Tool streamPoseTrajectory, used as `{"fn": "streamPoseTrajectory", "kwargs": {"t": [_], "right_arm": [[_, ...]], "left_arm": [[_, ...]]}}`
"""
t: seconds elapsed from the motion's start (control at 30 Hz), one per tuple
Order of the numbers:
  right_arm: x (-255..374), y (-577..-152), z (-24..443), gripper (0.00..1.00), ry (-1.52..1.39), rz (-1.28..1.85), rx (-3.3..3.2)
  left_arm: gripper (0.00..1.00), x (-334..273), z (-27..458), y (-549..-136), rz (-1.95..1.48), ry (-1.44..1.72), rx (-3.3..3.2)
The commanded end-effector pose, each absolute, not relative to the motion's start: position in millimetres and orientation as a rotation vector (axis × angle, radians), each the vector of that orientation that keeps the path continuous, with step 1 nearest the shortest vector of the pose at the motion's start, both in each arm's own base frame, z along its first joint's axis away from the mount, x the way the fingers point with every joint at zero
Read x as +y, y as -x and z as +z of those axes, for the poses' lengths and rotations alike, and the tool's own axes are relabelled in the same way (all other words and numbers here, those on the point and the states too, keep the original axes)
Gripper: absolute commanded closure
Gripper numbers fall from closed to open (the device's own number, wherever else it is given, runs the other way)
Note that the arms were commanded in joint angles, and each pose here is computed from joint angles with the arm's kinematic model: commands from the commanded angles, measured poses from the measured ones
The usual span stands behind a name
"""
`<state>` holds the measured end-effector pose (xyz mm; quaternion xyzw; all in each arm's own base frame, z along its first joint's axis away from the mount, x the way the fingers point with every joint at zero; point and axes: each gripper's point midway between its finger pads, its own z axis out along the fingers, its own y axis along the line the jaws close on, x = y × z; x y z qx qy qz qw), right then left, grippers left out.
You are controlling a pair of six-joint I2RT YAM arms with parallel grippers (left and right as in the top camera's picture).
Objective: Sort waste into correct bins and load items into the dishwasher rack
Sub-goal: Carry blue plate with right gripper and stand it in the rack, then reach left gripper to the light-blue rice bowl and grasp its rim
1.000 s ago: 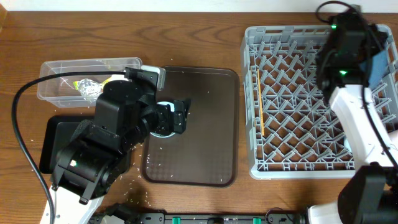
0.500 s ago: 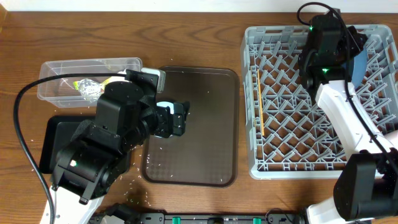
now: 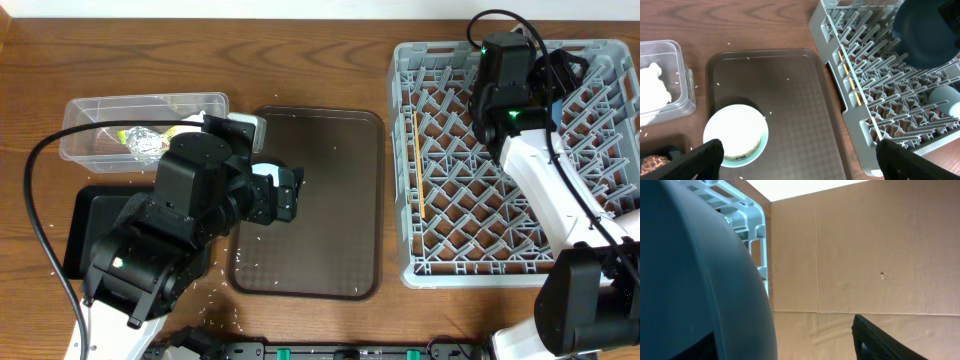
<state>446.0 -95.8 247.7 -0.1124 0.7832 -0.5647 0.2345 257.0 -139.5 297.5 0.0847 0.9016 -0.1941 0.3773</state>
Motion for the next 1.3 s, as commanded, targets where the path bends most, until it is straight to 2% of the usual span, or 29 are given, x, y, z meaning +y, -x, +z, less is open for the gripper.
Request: {"fn": "streamPoseTrajectory", "kwargs": {"t": [0.0,0.3,0.57,0.8,1.0,1.1,1.17,1.27], "right_arm": [[-88.2,-448.2,249.2,0.34,0.295,-1.534,2.137],[-36.8,-460.3,226.5,0.30,0.563,-1.366,2.153],[-6.4,-458.8,223.0,0.28,0.522,-1.276,2.134],[52.3,-444.7,221.4,0.23,0.514,-1.073,2.117],[121.8,-410.2,195.0,0.16,0.499,-0.579,2.256],[152.2,-387.5,182.0,0.20,0.434,-0.280,2.367],[176.7,-372.0,175.5,0.24,0.379,-0.026,2.446],[204.9,-355.1,171.4,0.28,0.376,0.240,2.514]], "left_arm": [[0.02,-140.4,307.1,-256.1,-0.505,-0.231,2.280],[0.02,-140.4,307.0,-256.0,-0.505,-0.231,2.281],[0.02,-140.3,307.0,-256.1,-0.504,-0.231,2.280],[0.02,-140.5,307.1,-256.1,-0.506,-0.231,2.280],[0.02,-139.3,304.7,-254.4,-0.500,-0.231,2.293],[0.01,-129.8,297.4,-253.0,-0.437,-0.206,2.325],[0.13,-109.9,287.3,-252.4,-0.303,-0.153,2.366],[0.14,-78.1,276.6,-249.4,-0.144,0.048,2.412]]}}
